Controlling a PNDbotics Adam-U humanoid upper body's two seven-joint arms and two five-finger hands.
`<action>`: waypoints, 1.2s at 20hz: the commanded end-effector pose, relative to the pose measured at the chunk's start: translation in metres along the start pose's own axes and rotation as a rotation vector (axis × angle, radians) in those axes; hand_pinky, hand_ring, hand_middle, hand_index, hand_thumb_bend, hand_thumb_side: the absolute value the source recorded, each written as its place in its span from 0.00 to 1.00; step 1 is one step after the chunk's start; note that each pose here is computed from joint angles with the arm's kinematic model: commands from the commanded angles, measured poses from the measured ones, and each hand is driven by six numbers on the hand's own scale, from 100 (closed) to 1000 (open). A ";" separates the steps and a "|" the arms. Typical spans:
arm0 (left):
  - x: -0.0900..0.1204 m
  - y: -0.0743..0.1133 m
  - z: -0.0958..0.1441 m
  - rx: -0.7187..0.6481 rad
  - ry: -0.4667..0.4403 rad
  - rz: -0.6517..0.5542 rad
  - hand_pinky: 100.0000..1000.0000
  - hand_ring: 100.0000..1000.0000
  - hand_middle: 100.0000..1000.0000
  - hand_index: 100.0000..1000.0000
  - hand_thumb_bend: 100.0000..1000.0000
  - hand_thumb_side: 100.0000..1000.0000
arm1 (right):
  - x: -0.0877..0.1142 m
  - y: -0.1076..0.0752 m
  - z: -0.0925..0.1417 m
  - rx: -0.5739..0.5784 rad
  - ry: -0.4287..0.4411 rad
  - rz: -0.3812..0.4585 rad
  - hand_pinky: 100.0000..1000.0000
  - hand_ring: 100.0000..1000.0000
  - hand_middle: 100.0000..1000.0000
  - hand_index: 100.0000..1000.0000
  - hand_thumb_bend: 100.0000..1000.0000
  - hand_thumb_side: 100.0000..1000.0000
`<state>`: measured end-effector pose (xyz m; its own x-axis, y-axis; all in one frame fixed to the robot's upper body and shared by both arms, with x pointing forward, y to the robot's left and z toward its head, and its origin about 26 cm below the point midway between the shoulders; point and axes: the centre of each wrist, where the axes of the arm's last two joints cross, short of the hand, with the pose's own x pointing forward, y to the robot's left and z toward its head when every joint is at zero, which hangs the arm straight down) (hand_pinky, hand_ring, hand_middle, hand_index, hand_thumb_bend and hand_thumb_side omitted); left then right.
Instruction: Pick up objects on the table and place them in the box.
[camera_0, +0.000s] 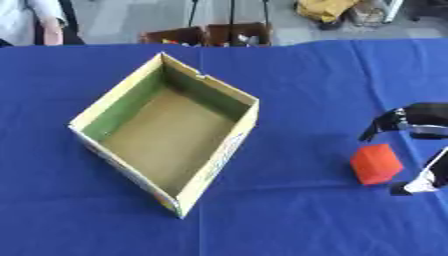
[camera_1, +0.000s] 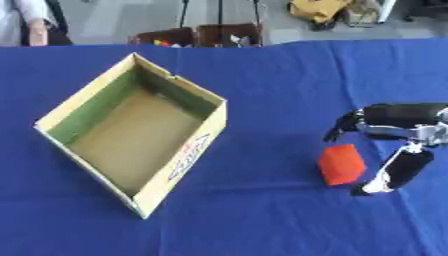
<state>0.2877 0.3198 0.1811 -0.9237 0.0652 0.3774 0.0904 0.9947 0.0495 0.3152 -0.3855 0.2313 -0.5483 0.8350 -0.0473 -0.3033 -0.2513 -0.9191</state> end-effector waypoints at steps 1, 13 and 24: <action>0.005 0.000 -0.007 -0.020 -0.024 -0.005 0.50 0.69 0.81 0.91 0.00 0.99 | -0.005 -0.007 0.004 -0.010 0.026 0.025 0.82 0.80 0.70 0.85 0.48 0.30; 0.004 -0.001 -0.008 -0.022 -0.021 -0.002 0.50 0.69 0.81 0.91 0.00 0.99 | -0.014 -0.001 0.000 -0.036 0.057 -0.029 0.77 0.70 0.52 0.66 0.23 0.21; 0.004 -0.001 -0.007 -0.024 -0.016 -0.003 0.50 0.69 0.81 0.91 0.00 0.99 | -0.020 -0.011 0.003 -0.094 0.072 -0.110 0.71 0.57 0.36 0.50 0.00 0.19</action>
<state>0.2880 0.3185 0.1803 -0.9204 0.0706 0.3846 0.0967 0.9941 0.0489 0.3279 -0.3978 0.2268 -0.4643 0.8844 0.0479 -0.3164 -0.1152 -0.9416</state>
